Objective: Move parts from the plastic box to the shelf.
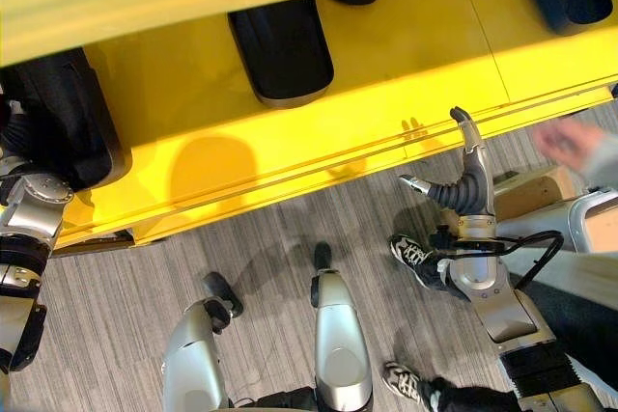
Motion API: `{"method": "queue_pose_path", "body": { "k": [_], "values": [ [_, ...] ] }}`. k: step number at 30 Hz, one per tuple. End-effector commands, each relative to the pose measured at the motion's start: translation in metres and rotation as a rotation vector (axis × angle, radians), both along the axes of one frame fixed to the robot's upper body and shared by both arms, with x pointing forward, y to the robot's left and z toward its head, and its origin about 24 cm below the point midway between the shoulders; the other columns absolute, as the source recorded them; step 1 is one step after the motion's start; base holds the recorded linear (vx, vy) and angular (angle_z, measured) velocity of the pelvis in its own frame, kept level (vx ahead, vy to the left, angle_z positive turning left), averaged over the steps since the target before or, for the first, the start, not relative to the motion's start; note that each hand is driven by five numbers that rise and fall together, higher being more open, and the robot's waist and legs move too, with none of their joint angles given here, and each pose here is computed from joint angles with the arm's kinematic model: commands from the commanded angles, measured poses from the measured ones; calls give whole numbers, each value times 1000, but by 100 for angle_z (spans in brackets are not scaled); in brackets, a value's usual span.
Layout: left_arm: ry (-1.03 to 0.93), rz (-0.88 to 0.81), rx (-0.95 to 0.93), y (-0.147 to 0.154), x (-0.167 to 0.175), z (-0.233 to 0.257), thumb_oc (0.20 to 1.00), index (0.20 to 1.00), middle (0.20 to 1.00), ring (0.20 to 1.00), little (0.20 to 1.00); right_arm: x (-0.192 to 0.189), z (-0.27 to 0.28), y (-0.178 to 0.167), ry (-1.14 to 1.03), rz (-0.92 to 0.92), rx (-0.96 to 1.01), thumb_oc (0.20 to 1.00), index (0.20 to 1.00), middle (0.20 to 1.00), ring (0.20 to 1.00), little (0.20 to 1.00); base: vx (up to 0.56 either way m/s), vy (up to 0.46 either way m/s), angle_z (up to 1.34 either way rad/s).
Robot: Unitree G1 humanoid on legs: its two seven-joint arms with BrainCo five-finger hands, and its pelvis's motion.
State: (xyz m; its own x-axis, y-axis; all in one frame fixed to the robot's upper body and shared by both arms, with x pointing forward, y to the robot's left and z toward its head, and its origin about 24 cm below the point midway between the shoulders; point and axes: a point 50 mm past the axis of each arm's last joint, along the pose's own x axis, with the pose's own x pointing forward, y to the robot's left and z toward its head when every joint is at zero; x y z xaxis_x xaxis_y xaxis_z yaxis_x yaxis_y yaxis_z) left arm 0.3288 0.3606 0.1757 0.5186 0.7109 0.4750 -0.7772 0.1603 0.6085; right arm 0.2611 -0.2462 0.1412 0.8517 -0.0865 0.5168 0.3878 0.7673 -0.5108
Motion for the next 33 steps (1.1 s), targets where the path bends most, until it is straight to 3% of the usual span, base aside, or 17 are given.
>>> {"method": "queue_pose_path", "body": {
  "k": [1,18,33],
  "values": [
    [133,51,63,8,-10,-27,200,200,200,200,200,0,9,-2,-58,-3,48,1000,1000,1000,1000,1000,22,11,-4],
    [150,6,148,-1,0,-15,200,200,200,200,200,2,10,-1,-53,17,28,1000,1000,1000,1000,1000,2,2,-1],
    [131,33,-37,2,1,-22,200,200,200,200,200,2,10,0,-48,22,26,1000,1000,1000,1000,1000,0,0,0]
  ]
}}
